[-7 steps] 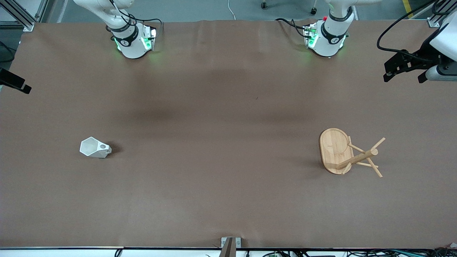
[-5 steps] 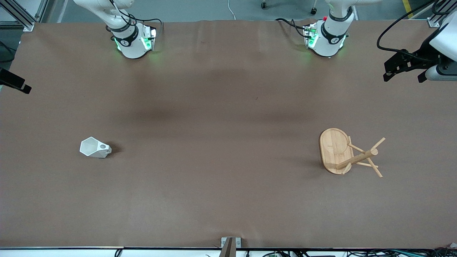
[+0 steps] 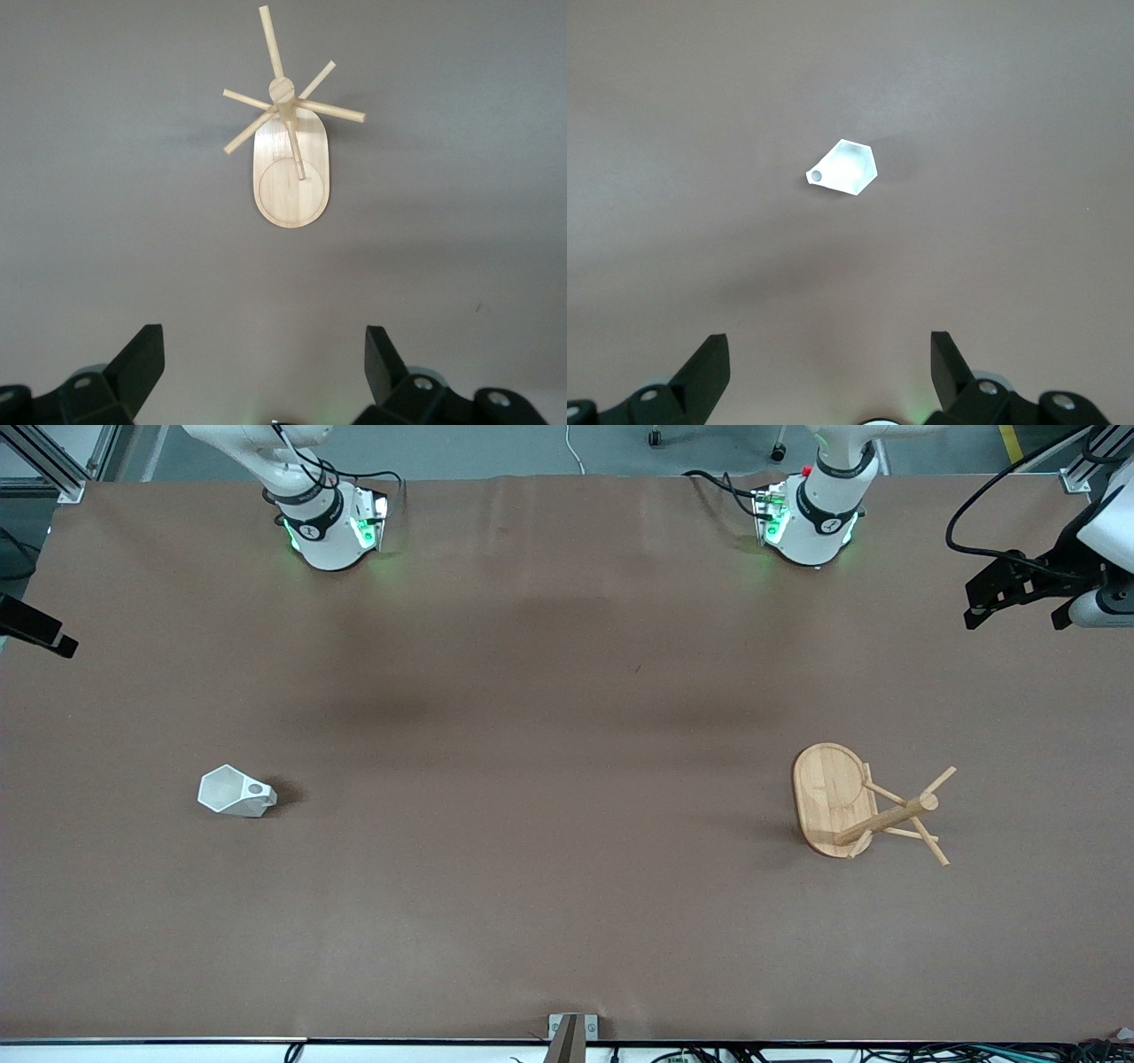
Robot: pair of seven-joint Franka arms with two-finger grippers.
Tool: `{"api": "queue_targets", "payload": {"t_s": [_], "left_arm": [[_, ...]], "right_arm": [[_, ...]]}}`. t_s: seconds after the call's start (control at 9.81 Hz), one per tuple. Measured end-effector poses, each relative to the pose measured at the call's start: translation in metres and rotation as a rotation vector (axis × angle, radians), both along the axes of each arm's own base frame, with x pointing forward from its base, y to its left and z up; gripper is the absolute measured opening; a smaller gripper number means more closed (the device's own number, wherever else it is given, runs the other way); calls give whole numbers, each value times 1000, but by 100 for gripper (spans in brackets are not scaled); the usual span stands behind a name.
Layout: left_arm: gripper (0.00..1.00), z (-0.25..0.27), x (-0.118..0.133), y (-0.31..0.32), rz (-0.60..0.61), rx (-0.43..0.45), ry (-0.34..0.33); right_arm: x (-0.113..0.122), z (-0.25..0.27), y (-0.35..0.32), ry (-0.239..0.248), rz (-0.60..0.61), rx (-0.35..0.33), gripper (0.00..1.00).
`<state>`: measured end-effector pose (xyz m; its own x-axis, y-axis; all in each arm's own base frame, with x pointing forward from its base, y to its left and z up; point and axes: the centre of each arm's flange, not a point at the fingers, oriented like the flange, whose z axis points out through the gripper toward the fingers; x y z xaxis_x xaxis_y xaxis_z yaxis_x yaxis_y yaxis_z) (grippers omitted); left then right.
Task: Hang cup on rack
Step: 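Move the right gripper toward the white cup lying on the table, then lower the right gripper around the white cup and close it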
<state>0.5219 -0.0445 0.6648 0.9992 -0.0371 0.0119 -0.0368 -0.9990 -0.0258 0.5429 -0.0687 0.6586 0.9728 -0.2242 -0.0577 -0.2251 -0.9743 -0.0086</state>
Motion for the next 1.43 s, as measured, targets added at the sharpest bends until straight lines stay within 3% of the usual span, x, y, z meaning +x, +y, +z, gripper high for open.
{"api": "queue_targets", "payload": {"t_s": [0.31,0.71,1.12,1.43], "left_arm": [[100,-1,0,2,3,1,2],[100,-9,-9,18,33,5,-17],[100,-8,-16,14,26,8,-23],[100,-8,-16,13,24,8,-23]], "right_arm": [[19,-41,-8,9,-7,-2,100],[61,-207,-18,-15,88,-12,100],[50,-342,-59,-91,204,-42,100],[44,-386,-54,-87,219,-43,96]]}}
